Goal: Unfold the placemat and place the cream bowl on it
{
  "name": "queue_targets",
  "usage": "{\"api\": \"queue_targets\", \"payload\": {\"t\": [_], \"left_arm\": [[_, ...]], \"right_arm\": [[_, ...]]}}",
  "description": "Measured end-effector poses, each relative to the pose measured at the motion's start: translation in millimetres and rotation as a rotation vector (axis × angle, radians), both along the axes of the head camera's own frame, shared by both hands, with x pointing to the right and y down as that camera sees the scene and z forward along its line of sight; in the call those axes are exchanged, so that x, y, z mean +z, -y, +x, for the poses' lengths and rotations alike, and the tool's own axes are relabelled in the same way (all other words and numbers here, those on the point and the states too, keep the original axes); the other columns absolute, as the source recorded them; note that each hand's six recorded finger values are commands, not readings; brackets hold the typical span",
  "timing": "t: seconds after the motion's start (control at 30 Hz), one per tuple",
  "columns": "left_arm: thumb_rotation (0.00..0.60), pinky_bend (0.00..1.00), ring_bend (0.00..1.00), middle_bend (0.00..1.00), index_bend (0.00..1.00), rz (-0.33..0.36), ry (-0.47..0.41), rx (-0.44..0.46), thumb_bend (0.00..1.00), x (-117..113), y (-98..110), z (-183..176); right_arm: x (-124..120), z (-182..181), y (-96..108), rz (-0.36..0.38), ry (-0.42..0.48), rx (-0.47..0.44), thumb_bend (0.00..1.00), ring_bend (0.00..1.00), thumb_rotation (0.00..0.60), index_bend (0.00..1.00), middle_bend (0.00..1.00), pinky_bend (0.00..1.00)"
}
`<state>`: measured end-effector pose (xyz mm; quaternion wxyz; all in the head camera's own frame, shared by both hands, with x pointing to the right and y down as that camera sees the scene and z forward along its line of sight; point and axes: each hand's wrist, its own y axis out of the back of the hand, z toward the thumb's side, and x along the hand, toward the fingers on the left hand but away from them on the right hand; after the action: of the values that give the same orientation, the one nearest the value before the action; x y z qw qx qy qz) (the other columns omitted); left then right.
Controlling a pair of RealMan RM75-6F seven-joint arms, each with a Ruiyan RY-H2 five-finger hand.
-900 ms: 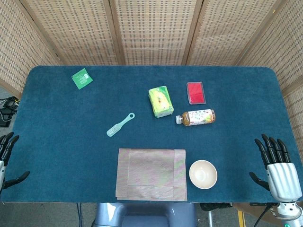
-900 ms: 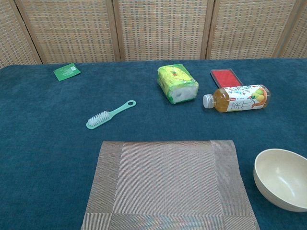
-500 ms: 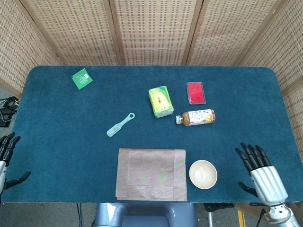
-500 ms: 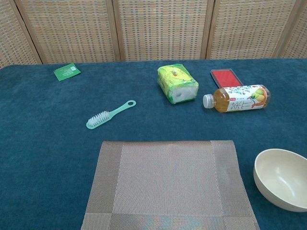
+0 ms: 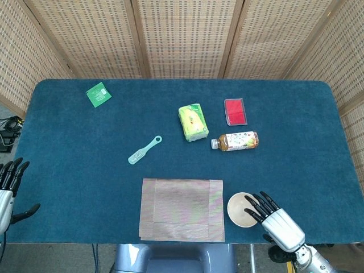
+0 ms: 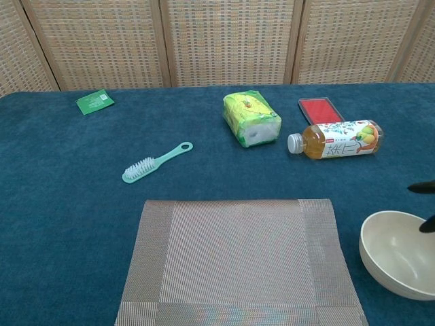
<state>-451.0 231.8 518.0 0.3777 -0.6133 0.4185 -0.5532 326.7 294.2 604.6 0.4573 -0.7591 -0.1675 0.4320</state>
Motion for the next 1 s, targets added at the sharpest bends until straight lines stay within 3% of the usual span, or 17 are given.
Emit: {"api": "queue_targets", "payload": {"t": [0.17, 0.43, 0.63, 1.0], "left_arm": [[0.600, 0.00, 0.00, 0.00, 0.00, 0.003, -0.008, -0.008, 0.00, -2, 0, -2], [0.600, 0.00, 0.00, 0.00, 0.00, 0.005, -0.017, -0.013, 0.00, -4, 1, -5], [0.600, 0.00, 0.00, 0.00, 0.00, 0.005, -0.018, -0.020, 0.00, -4, 2, -7], [0.600, 0.00, 0.00, 0.00, 0.00, 0.005, -0.024, -0.027, 0.00, -5, 3, -9]], "right_arm": [[21, -8, -4, -0.056, -0.012, 0.000, 0.04, 0.00, 0.600, 0.32, 0.00, 0.00], [36, -18, -4, -0.067, 0.018, -0.007, 0.38, 0.00, 0.600, 0.48, 0.00, 0.00], [41, -24, -1, -0.052, 0.061, -0.002, 0.55, 0.00, 0.600, 0.62, 0.00, 0.00], [34, -26, 11, -0.020, 0.119, 0.032, 0.60, 0.00, 0.600, 0.68, 0.00, 0.00]]}}
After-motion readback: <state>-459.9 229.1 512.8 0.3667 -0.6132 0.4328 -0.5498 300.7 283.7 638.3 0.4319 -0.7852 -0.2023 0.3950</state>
